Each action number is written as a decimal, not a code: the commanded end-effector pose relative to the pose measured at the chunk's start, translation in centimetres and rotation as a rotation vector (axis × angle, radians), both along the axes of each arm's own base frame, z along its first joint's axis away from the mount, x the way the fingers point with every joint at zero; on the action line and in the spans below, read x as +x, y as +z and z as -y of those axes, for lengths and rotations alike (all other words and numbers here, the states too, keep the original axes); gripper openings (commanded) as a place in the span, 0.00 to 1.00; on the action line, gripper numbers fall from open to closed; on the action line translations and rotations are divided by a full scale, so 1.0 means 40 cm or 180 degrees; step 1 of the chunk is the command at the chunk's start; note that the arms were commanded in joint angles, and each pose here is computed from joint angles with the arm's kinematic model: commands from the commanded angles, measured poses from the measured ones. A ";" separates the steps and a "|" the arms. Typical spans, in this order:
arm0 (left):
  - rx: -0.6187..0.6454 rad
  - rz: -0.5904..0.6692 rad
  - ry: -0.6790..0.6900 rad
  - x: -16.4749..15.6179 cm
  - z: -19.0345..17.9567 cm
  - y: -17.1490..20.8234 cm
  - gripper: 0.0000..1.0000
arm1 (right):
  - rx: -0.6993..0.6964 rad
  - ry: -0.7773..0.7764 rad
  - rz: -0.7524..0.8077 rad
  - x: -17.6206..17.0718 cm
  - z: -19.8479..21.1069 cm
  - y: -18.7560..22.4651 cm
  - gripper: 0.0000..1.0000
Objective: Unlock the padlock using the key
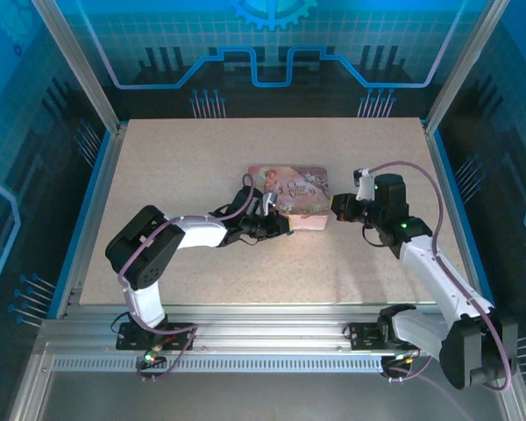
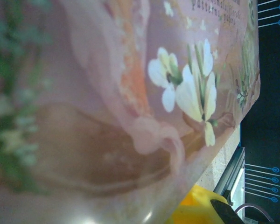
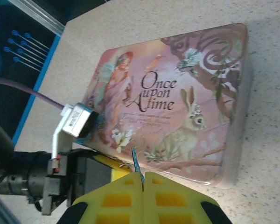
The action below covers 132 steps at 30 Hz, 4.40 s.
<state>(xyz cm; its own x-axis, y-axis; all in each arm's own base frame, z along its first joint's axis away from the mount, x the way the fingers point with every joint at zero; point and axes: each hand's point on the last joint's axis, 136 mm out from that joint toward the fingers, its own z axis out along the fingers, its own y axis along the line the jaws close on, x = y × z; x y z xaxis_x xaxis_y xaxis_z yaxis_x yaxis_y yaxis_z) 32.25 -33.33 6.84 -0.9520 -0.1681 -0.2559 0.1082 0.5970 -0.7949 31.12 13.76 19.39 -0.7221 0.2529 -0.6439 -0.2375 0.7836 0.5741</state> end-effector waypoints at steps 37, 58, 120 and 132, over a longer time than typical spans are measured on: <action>-0.0479 0.0124 0.0246 0.125 0.050 0.098 0.06 | 0.1401 0.0022 -0.0535 -0.036 -0.098 -0.063 0.00; -0.0616 0.0148 0.0248 0.123 0.049 0.125 0.07 | 0.1708 -0.0377 -0.1017 -0.016 -0.110 -0.240 0.00; -0.0745 0.0034 0.0257 0.117 0.055 0.104 0.07 | 0.1810 -0.0331 -0.0880 0.015 -0.149 -0.231 0.00; -0.0783 0.0013 0.0275 0.116 0.054 0.099 0.07 | 0.1829 -0.0319 -0.0871 0.021 -0.152 -0.227 0.00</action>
